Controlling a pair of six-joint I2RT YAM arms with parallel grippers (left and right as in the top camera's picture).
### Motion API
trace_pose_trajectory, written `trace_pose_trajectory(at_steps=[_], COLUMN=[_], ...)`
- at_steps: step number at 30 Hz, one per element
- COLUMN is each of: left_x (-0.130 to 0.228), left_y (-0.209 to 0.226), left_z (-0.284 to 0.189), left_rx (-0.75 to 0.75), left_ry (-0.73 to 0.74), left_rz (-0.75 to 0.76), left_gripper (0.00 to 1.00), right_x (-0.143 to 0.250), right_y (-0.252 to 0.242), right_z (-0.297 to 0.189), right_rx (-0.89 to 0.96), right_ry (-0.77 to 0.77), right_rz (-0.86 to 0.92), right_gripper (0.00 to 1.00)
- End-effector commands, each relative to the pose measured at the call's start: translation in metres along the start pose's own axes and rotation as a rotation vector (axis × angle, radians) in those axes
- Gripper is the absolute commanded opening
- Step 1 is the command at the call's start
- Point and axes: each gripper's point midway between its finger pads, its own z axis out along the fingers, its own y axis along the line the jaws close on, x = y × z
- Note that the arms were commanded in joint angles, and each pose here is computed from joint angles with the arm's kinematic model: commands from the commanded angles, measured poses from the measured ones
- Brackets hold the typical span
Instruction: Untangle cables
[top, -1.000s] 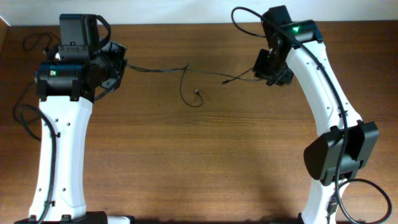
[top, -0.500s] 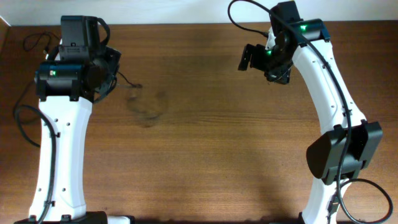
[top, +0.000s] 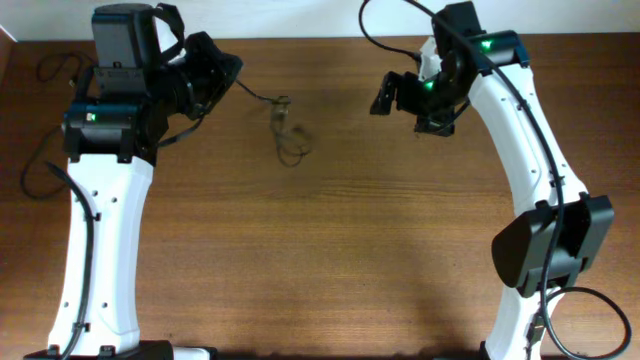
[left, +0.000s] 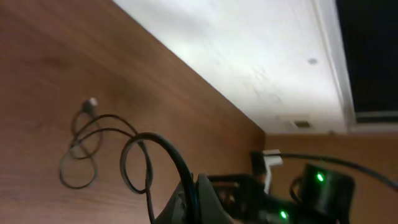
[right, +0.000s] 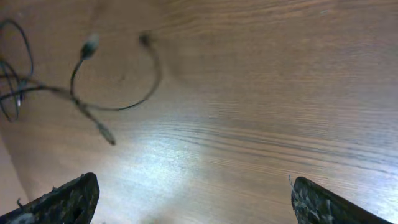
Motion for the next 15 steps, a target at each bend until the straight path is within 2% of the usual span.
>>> trace_pose_trajectory(at_steps=[1,8,10,12,15], left_x=[0.012,0.027,0.026,0.020,0.020], left_y=[-0.018,-0.027,-0.026,-0.019,-0.007], left_z=[-0.001,0.005,0.006,0.006,0.006], left_rx=[0.083,0.099,0.088,0.046,-0.013], left_ry=[0.060,0.081,0.073,0.041,0.038], left_rz=[0.086,0.267,0.270,0.268,0.252], left_gripper=[0.00,0.01,0.06,0.00,0.00], right_x=[0.006,0.005,0.005,0.005,0.004], right_y=[0.018,0.028,0.029,0.029,0.029], right_z=[0.014,0.017,0.017,0.017,0.017], right_rx=[-0.006,-0.019,-0.020,-0.020,-0.021], right_ry=[0.009,-0.005,-0.007,-0.007,-0.010], right_rz=[-0.075,-0.104,-0.105,-0.105,-0.106], right_gripper=[0.98,0.98,0.99,0.98,0.98])
